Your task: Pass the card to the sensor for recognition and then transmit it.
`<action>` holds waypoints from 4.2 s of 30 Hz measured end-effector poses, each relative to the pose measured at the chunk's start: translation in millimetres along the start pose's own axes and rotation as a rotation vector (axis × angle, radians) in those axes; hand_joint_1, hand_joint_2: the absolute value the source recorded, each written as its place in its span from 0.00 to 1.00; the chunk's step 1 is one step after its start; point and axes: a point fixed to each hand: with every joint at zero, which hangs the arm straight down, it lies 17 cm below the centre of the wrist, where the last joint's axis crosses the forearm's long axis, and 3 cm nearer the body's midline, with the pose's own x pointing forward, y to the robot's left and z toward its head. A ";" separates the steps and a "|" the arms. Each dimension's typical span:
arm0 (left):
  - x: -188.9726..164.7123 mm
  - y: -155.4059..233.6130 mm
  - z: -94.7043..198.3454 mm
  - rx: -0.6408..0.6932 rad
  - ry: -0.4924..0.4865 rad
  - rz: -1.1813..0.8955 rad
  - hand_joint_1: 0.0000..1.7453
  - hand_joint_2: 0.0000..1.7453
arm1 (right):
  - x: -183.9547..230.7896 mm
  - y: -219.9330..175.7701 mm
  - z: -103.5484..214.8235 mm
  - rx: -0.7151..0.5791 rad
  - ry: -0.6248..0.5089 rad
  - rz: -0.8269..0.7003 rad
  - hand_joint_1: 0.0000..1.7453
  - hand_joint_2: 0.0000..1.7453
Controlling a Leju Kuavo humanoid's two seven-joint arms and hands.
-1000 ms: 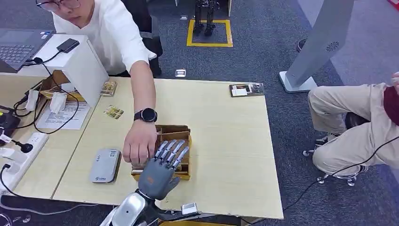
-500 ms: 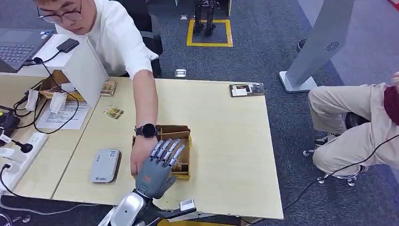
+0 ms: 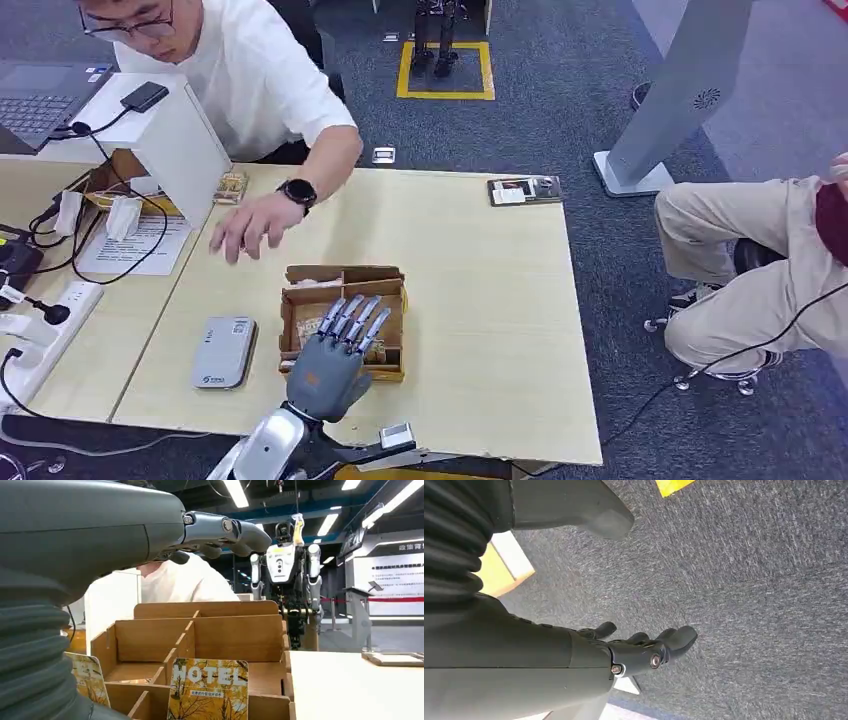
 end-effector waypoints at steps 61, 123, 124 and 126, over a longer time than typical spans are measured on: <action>-23.3 -28.4 11.3 -0.121 0.023 -0.066 1.00 1.00 | 0.7 2.1 1.2 0.004 -0.001 0.000 0.00 1.00; -12.2 130.6 6.9 0.553 0.012 0.525 1.00 1.00 | 8.9 3.2 1.5 0.010 -0.053 0.039 0.00 1.00; -13.4 131.5 7.1 0.561 0.017 0.534 1.00 1.00 | 8.9 2.9 1.3 0.009 -0.053 0.039 0.00 1.00; -20.3 133.4 8.4 0.583 0.043 0.566 1.00 1.00 | 8.6 2.8 1.3 0.009 -0.052 0.039 0.00 1.00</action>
